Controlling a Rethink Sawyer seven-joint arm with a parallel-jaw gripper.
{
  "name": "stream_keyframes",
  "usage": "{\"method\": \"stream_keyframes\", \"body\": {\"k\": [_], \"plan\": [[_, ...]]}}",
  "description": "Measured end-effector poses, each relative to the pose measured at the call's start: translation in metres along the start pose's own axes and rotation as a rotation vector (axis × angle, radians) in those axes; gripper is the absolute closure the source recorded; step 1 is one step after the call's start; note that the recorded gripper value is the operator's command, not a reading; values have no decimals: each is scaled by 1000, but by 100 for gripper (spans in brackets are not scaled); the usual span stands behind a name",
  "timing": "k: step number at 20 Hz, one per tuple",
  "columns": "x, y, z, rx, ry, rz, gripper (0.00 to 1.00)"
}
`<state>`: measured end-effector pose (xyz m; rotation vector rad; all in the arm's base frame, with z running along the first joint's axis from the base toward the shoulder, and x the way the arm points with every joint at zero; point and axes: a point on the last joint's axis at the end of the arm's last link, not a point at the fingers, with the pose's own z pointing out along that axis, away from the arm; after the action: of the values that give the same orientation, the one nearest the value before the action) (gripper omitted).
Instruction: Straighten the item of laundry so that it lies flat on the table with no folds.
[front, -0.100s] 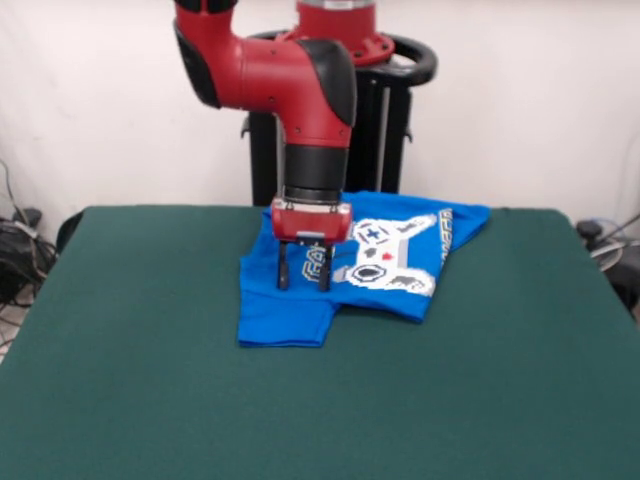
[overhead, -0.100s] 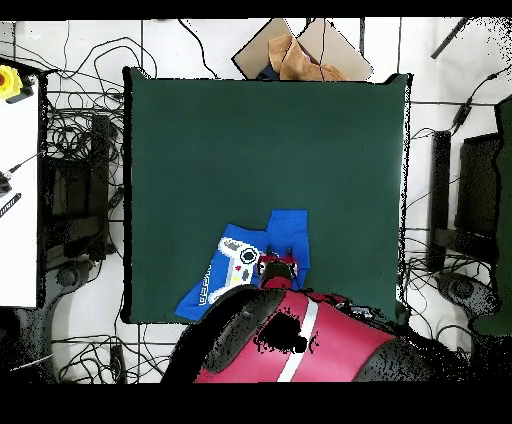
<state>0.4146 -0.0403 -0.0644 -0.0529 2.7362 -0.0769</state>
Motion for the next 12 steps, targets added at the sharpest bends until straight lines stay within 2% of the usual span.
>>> {"method": "stream_keyframes", "body": {"k": [1, 12], "plan": [[0, 0, 0, -3, -4, -2, 100], [-2, -5, 0, 2, 4, 7, 100]]}}
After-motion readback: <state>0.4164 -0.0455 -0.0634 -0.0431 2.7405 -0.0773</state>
